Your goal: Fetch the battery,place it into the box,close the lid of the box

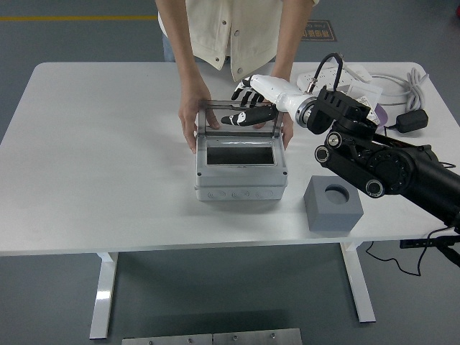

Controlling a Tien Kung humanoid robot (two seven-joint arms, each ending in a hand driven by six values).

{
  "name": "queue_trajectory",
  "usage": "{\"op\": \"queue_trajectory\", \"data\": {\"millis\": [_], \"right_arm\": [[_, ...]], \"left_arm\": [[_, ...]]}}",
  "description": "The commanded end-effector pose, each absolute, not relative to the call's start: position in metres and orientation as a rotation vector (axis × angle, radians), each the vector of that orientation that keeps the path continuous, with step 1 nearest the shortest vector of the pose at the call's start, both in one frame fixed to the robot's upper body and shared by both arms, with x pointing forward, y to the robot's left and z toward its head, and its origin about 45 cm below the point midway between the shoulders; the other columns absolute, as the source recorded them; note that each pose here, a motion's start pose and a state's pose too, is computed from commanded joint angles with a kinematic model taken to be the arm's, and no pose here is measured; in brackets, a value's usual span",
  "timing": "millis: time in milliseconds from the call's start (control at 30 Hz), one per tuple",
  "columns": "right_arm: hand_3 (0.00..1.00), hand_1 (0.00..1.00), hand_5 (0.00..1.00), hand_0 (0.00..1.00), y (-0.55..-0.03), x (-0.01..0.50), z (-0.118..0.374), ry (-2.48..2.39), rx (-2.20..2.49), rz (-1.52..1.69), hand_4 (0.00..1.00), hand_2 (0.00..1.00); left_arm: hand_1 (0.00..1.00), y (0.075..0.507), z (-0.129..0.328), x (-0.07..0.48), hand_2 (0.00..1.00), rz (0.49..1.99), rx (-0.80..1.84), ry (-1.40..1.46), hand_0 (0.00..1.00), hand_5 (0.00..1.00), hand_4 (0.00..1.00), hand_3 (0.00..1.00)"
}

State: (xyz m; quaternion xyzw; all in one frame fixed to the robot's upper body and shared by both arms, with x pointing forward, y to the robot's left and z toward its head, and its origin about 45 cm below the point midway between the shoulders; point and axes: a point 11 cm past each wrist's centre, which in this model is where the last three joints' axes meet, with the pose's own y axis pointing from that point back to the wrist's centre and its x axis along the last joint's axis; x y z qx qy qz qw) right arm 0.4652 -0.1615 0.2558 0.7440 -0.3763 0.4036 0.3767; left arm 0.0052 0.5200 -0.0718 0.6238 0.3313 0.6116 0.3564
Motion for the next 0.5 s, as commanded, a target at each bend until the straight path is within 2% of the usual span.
{"op": "queue_trajectory", "data": {"millis": [433, 467, 500], "right_arm": [[0.653, 0.534, 0.58, 0.613, -0.158, 0.435, 0.257, -0.803, 1.92, 1.004, 0.936, 0.609], [0.639, 0.533, 0.74, 0.621, -0.159, 0.433, 0.258, -0.798, 1.916, 1.003, 0.95, 0.616], [0.639, 0.533, 0.74, 0.621, -0.159, 0.432, 0.258, -0.794, 1.913, 1.003, 0.95, 0.616]], "left_arm": [[0.722, 0.521, -0.071, 0.003, 0.614, 1.586, 1.611, 0.858, 0.645, 0.269, 0.546, 0.586], [0.722, 0.521, -0.071, 0.003, 0.614, 1.587, 1.611, 0.858, 0.645, 0.27, 0.546, 0.586], [0.722, 0.521, -0.071, 0.003, 0.614, 1.587, 1.611, 0.858, 0.645, 0.27, 0.546, 0.586]]}}
